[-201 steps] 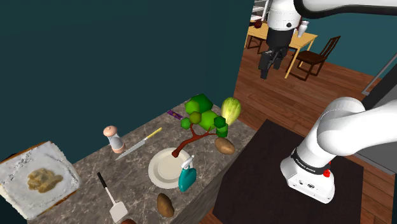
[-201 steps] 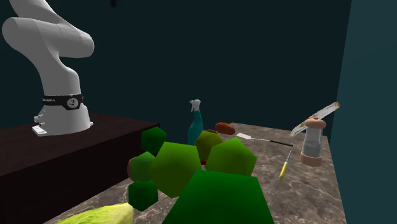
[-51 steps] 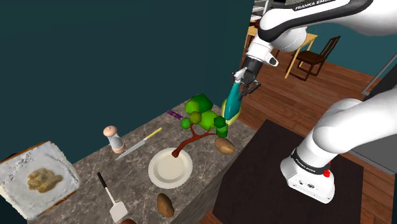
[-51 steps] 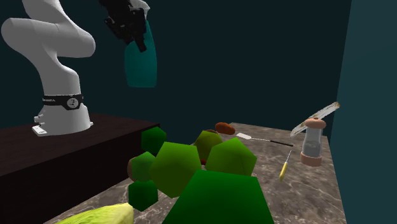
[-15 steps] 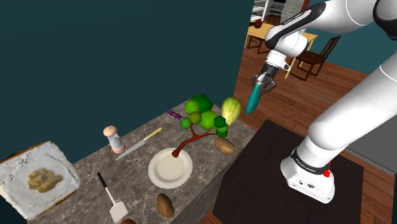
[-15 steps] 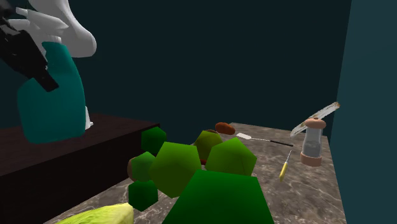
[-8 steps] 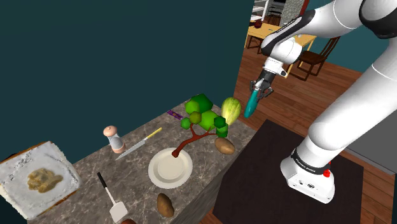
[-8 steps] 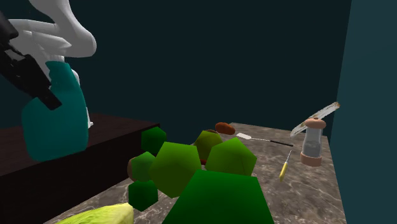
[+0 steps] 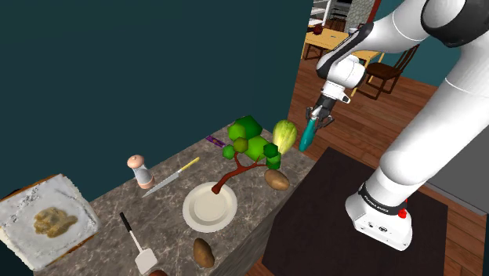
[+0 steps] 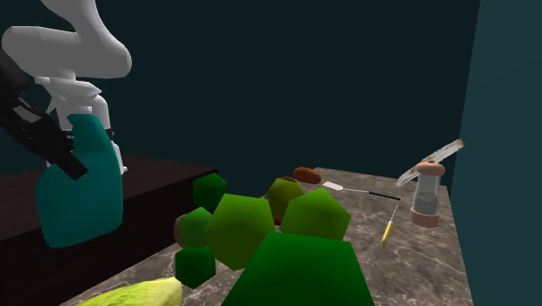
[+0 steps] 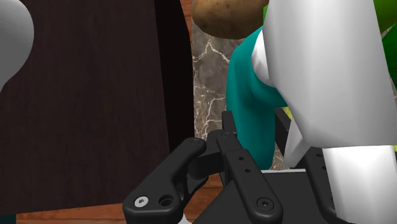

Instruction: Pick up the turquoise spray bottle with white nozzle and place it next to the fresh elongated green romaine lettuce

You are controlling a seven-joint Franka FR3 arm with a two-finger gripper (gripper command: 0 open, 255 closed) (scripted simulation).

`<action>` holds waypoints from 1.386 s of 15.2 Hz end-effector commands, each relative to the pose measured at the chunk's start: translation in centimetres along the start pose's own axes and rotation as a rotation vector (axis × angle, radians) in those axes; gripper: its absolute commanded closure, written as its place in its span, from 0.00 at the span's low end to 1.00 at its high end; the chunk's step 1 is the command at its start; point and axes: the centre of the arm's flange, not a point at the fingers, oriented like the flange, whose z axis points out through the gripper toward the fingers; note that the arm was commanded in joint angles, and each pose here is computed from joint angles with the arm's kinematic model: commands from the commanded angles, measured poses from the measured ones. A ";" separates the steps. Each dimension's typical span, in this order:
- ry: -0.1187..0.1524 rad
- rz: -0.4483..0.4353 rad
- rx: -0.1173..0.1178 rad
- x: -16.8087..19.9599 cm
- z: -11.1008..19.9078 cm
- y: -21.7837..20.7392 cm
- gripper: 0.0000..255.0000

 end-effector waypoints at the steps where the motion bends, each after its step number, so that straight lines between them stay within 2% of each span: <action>1: 0.000 0.000 0.000 0.5 1.0 0.0 1.00; 21: 0.000 0.000 0.000 5.7 10.1 -0.1 1.00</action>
